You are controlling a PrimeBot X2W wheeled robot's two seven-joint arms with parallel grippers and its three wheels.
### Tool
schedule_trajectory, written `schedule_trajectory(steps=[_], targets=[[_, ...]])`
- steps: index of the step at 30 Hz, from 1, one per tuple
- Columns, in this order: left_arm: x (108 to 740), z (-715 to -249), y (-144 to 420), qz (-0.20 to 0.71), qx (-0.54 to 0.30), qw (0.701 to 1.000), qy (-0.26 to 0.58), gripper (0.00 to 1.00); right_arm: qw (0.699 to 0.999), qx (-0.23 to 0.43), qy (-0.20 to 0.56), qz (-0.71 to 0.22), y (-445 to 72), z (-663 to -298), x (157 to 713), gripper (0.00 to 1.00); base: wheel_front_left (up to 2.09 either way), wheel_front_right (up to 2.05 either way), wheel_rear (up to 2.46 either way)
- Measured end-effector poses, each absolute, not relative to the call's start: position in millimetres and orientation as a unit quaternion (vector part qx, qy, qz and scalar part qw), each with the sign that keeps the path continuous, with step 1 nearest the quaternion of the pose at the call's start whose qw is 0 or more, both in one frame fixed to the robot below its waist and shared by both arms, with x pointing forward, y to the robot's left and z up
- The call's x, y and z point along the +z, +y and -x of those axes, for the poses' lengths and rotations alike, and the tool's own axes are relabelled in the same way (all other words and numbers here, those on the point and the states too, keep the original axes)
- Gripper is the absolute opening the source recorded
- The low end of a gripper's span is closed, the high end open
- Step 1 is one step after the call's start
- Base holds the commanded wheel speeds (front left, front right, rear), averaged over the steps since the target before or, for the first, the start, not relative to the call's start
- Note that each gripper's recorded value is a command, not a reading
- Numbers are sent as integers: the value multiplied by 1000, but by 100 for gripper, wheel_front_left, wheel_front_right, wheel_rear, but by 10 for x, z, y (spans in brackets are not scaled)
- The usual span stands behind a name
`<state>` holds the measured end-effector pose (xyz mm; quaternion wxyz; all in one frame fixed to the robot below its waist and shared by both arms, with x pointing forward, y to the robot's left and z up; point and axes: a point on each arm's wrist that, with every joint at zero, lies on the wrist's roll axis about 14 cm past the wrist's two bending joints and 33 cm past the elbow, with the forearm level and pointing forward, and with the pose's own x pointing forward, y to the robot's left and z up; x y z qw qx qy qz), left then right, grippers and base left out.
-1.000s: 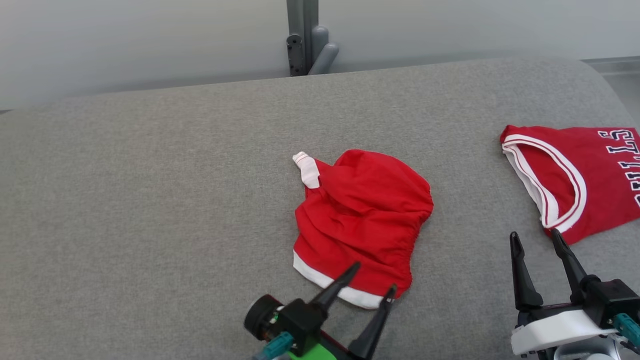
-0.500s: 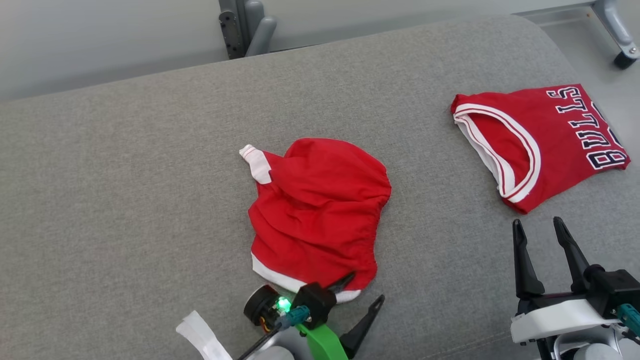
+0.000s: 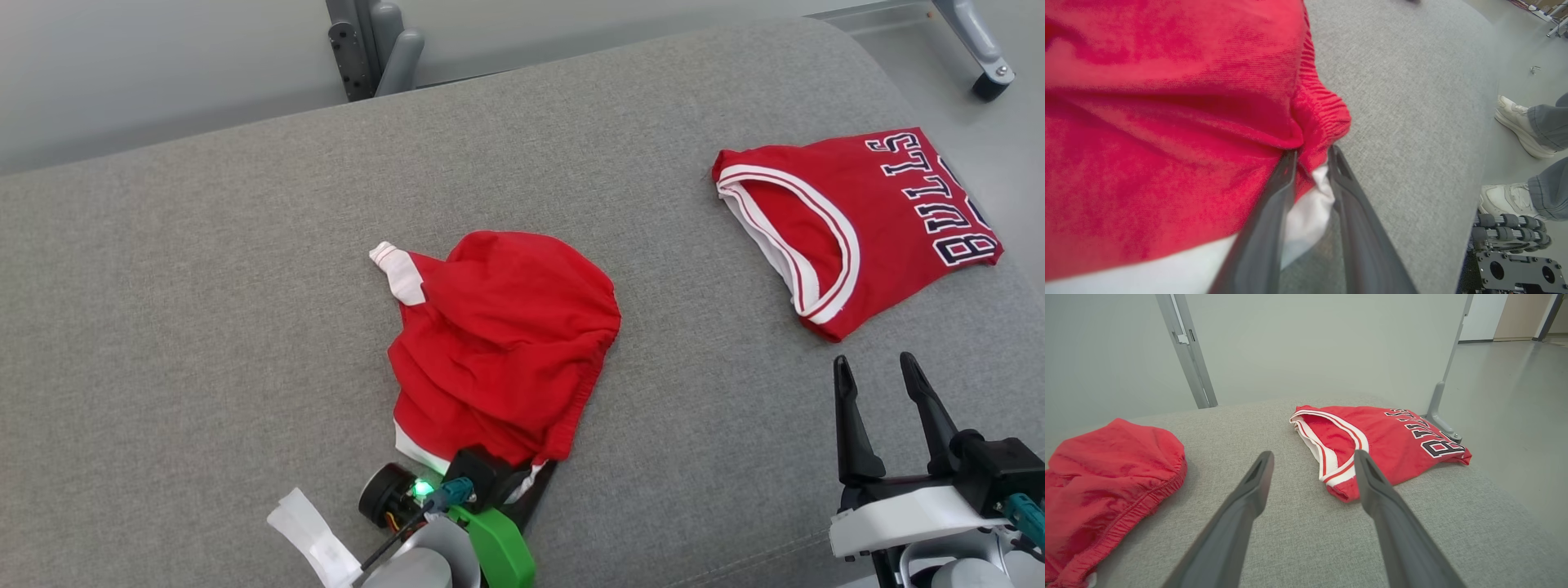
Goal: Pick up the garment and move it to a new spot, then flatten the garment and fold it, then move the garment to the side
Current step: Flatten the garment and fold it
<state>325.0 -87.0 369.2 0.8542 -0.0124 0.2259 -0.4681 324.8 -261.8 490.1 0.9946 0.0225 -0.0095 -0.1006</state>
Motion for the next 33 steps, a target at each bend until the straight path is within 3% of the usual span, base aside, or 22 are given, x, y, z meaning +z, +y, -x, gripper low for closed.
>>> schedule_trajectory(steps=[8, 20, 27, 33], targets=[[3965, -3366, -1002, 77, -464, 857, 208, 0, 995, -98, -8, -26, -2593, -3276, 4884, 100, 0, 0, 0], [5922, -4044, -1416, 259, -478, 839, -8, 0, 996, -84, -4, -39, -2485, -3328, 4844, 100, 0, 0, 0], [6787, -4372, -1167, 356, -429, 825, -96, 0, 995, -90, -7, -47, -2514, -3319, 4861, 100, 0, 0, 0], [6778, -4543, -815, 397, -364, 835, -109, 0, 994, -93, -5, -51, -2527, -3328, 4846, 100, 0, 0, 0]])
